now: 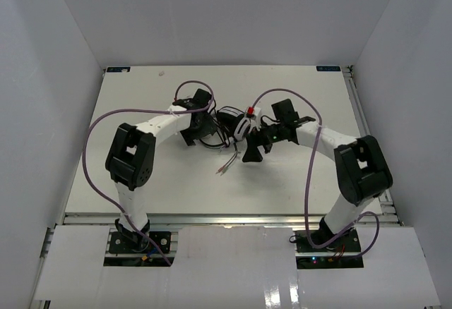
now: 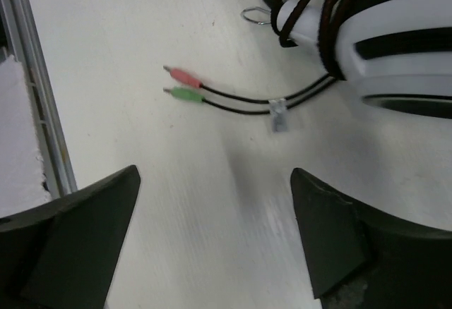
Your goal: Wrap the headphones
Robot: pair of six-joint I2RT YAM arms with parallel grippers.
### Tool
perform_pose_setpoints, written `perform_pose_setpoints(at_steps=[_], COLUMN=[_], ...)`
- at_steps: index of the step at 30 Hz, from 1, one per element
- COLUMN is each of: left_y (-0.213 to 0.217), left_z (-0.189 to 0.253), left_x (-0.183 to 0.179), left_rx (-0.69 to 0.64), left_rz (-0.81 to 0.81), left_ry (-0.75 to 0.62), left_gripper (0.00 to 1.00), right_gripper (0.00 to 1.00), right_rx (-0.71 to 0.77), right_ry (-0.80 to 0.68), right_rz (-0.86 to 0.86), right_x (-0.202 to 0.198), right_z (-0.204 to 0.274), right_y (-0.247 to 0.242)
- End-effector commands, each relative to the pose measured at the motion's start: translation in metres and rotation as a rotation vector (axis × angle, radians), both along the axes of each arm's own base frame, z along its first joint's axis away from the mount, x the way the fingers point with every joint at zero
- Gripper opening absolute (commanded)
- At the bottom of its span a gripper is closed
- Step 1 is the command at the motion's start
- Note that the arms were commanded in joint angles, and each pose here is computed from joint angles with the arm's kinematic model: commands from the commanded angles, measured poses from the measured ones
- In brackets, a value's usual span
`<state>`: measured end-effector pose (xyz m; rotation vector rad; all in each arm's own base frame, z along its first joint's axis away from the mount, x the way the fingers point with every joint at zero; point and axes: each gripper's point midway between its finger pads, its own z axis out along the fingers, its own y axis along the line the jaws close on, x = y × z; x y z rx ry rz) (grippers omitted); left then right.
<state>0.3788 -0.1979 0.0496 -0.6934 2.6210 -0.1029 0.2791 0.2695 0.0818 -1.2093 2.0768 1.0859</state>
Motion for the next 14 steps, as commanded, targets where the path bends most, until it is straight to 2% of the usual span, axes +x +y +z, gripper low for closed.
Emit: perform_pose_setpoints(at_steps=[1, 2, 3, 5, 9, 12, 14], left_y=[-0.015, -0.015, -0.014, -0.014, -0.031, -0.018, -0.013], left_z=[0.076, 0.088, 0.101, 0.132, 0.188, 0.203, 0.200], left_x=[0.012, 0.009, 0.002, -0.013, -0.054, -0.091, -0.109], left_rx=[-0.099, -0.100, -0.117, -0.156, -0.303, -0.326, -0.346], left_rz=[-0.149, -0.214, -0.260, -0.367, -0.614, -0.680, -0.697], left_ry=[-0.183, -0.229, -0.270, -0.392, -0.625, -0.743, -0.772], left_gripper=[0.85, 0.94, 0.98, 0.98, 0.98, 0.98, 0.98], right_gripper=[0.90, 0.90, 0.90, 0.90, 0.90, 0.90, 0.90], right_rx=[-0.035, -0.058, -0.088, -0.102, -0.150, -0.149, -0.141], right_ry=[-0.158, -0.205, -0.256, -0.335, -0.434, -0.557, -0.602], right_rz=[-0.048, -0.100, -0.170, -0.256, -0.624, -0.821, -0.845], right_x=[0.005, 0.010, 0.017, 0.022, 0.045, 0.052, 0.048], right_z=[0.042, 0.053, 0.065, 0.087, 0.118, 0.141, 0.150], right_y=[-0.036, -0.046, -0.056, -0.068, -0.109, -0.141, -0.148])
